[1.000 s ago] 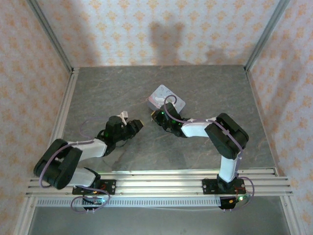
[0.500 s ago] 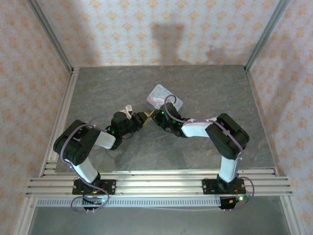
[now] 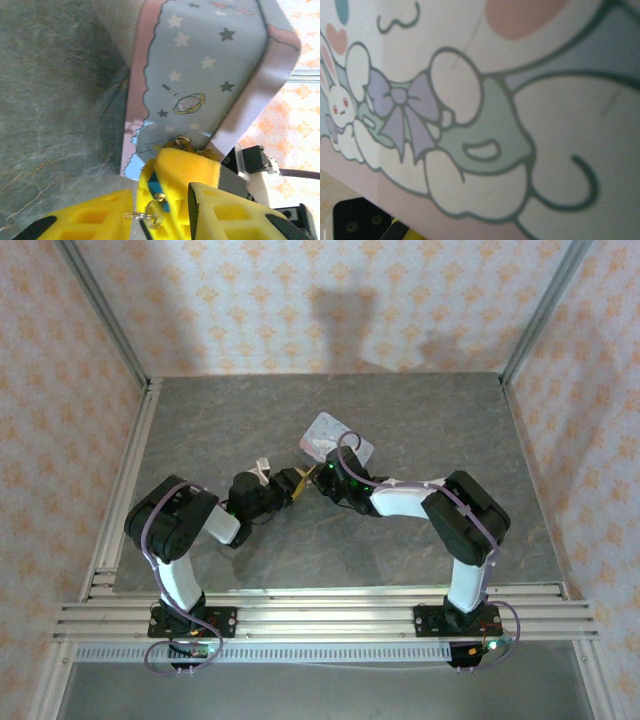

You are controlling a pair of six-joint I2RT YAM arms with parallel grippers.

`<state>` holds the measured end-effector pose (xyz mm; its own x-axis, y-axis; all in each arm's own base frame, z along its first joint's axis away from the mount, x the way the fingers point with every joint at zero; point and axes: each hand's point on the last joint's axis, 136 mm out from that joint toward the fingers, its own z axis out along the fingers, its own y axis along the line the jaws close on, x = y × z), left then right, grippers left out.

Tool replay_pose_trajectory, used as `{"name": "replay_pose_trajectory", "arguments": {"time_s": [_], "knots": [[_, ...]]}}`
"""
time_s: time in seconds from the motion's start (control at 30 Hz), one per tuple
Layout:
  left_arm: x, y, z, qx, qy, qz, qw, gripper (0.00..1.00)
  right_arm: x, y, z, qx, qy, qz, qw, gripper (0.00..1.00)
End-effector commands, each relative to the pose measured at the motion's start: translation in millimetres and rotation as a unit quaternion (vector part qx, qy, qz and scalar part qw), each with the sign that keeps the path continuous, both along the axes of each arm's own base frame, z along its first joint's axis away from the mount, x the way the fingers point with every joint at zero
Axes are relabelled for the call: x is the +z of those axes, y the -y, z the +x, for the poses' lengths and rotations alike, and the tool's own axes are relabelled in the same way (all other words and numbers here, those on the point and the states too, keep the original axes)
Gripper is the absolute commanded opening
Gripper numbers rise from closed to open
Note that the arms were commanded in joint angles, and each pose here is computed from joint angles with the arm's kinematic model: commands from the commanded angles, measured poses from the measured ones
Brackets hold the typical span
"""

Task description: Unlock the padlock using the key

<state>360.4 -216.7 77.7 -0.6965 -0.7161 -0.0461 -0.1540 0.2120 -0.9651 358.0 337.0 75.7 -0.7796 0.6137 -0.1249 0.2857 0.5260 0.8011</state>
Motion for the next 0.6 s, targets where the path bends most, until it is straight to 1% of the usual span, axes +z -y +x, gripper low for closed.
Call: {"name": "replay_pose_trajectory", "arguments": {"time_s": [0.0,0.17,0.4,0.47,0.57], "knots": [[2,-7,-4,0.01,-0.002,0.002,1.0,0.35,-20,-3,-24,0.012,-0.08,0.004,0.997,0.0],[9,-6,-6,0.011,-0.001,-0.015,1.0,0.29,-20,-5,-23,0.012,-0.081,0.004,0.997,0.0],[14,0,-4,0.006,-0.004,-0.031,1.0,0.27,-19,-5,-23,0.012,-0.082,0.005,0.997,0.0],[16,2,-3,0.007,-0.004,-0.043,0.999,0.25,-18,-6,-23,0.011,-0.083,0.007,0.996,0.0],[17,6,-3,0.006,-0.004,-0.055,0.998,0.25,-18,-6,-22,0.01,-0.083,0.007,0.996,0.0]]}}
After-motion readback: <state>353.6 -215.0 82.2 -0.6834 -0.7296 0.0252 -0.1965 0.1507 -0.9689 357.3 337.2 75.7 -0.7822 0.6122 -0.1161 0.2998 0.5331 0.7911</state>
